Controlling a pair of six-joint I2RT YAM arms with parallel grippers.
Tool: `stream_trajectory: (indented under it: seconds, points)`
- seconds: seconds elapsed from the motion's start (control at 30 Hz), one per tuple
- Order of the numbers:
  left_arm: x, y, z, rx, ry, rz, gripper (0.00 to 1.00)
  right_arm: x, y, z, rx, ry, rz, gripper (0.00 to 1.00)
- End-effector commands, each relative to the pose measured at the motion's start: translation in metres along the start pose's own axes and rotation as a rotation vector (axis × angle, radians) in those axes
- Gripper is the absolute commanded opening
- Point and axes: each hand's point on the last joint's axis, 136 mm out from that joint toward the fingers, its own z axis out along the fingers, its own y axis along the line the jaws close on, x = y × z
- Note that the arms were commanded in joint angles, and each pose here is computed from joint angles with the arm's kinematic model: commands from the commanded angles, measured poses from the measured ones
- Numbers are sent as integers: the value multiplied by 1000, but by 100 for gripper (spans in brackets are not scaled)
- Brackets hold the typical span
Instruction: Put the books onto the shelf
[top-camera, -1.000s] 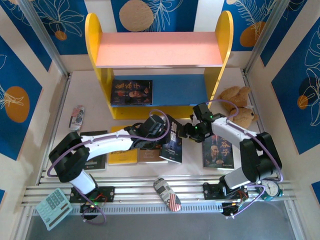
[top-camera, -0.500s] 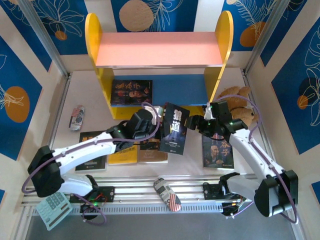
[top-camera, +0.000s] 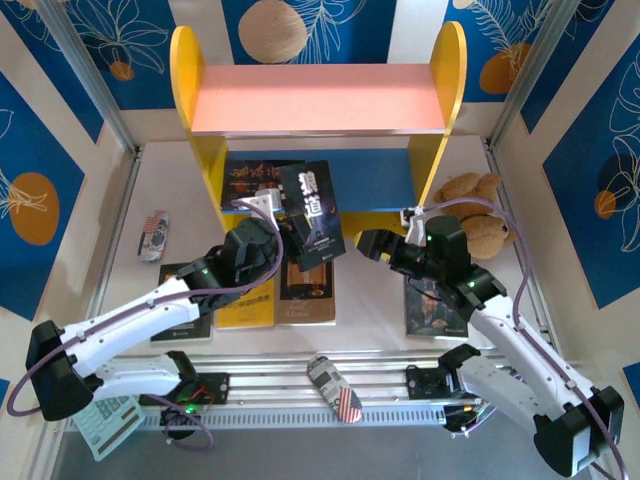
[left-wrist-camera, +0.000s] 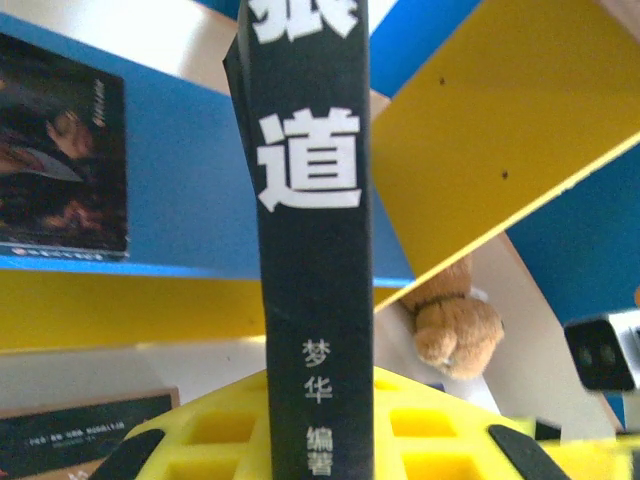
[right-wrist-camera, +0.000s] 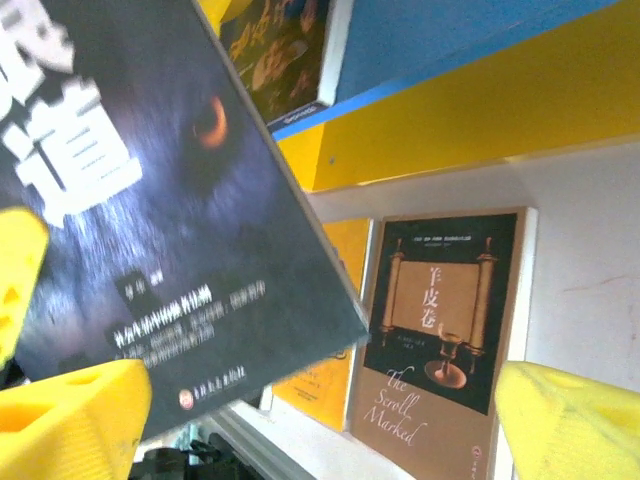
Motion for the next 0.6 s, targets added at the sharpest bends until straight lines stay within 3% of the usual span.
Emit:
stream_trajectory:
  seconds: [0.0, 0.23, 0.57]
  points:
    - [-46, -1, -16, 3, -208, -99, 0, -7, 19, 1, -83, -92, 36, 96]
    - [-72, -1, -24, 16, -345, -201, 0, -6, 43, 17, -213, -163, 133, 99]
    - [-78, -13, -17, 73, -394, -270, 0, -20, 60, 38, -284, -240, 220, 99]
